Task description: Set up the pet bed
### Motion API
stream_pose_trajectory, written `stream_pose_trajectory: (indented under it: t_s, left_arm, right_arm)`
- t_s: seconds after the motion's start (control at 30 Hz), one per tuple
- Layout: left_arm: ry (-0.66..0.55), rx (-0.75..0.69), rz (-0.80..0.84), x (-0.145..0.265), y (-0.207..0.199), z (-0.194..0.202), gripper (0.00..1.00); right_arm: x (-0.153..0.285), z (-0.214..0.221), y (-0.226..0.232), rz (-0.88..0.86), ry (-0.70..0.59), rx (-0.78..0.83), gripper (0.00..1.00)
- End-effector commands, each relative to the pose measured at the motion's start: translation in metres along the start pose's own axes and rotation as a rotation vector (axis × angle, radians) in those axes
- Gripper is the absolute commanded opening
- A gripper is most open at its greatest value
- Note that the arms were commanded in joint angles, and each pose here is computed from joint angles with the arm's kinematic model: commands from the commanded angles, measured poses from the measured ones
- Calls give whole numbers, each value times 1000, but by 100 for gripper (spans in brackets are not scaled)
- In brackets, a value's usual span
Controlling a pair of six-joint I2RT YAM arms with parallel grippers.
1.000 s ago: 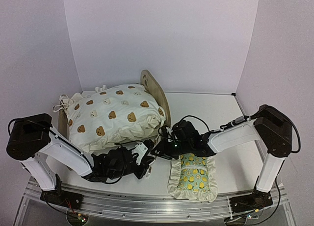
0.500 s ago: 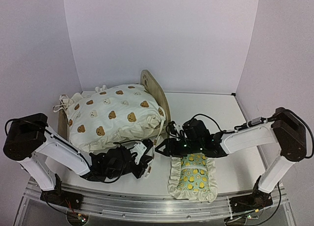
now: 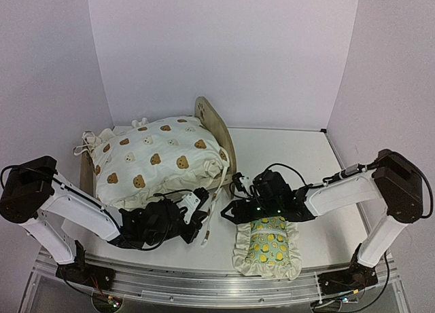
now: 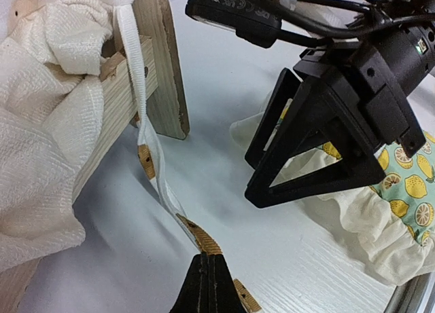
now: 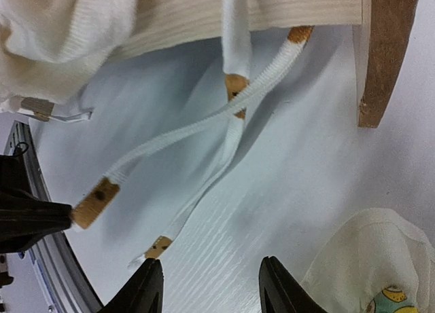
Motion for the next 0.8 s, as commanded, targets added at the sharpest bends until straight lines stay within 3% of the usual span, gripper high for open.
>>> stream_pose_trajectory:
  t_s: [0.0, 0.43, 0.6, 0.77]
  left_arm:
    - [-9, 7, -29, -4, 8, -8, 0]
    - [-4, 27, -9, -6, 11, 3, 0]
    - [-19, 34, 15, -4, 9, 4, 0]
    - [-20, 31, 33, -4, 6, 7, 0]
  right_arm:
    - [-11, -27, 10, -14, -127, 1, 50]
    - [-22, -62, 19, 17, -288, -163, 53]
    - [-34, -64, 7, 139, -275, -236, 54]
    - [-48, -65, 8, 137, -255, -256, 54]
Point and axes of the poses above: each gripper's point midway between its finger pads, its own x axis back along the fingers, its own y axis along the line the jaws close on, z = x × y, the point moved 6 cm from there along x, back along the fingers, and after that the axes turned 13 degrees about -x, right-handed, at the moved point
